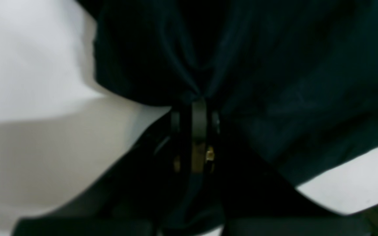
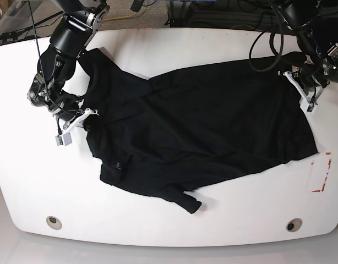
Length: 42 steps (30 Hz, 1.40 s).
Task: Fold the T-shirt properly
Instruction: 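Lift the shirt with both grippers and swing it toward the robot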
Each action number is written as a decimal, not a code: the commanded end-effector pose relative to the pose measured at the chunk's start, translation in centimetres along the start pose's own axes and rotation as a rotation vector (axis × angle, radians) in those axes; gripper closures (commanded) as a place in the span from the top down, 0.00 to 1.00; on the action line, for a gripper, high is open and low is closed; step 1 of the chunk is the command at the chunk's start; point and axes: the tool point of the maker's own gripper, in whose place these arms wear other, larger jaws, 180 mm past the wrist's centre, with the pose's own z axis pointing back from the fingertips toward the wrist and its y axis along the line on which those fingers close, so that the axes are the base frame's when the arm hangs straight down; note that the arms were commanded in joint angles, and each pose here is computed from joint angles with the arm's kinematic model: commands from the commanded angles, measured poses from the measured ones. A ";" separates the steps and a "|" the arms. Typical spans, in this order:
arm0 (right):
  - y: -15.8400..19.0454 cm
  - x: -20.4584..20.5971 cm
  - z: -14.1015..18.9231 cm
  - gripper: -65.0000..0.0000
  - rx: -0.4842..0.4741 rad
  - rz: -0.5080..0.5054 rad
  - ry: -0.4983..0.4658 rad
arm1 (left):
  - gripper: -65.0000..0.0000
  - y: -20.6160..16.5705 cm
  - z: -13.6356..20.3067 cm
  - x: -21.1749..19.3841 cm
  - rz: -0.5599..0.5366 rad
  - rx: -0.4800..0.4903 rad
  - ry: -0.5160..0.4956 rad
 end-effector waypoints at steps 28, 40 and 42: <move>1.4 23.4 12.1 0.00 -0.222 0.475 -0.388 | 0.00 -5.5 17.6 28.5 -0.496 0.255 -0.668; 8.1 33.8 16.7 0.00 -0.263 0.751 -0.528 | 0.00 -4.6 28.8 35.1 -0.521 0.402 -0.936; 8.8 34.7 17.2 0.00 -0.269 0.776 -0.542 | 0.00 -4.3 30.4 35.6 -0.522 0.428 -0.966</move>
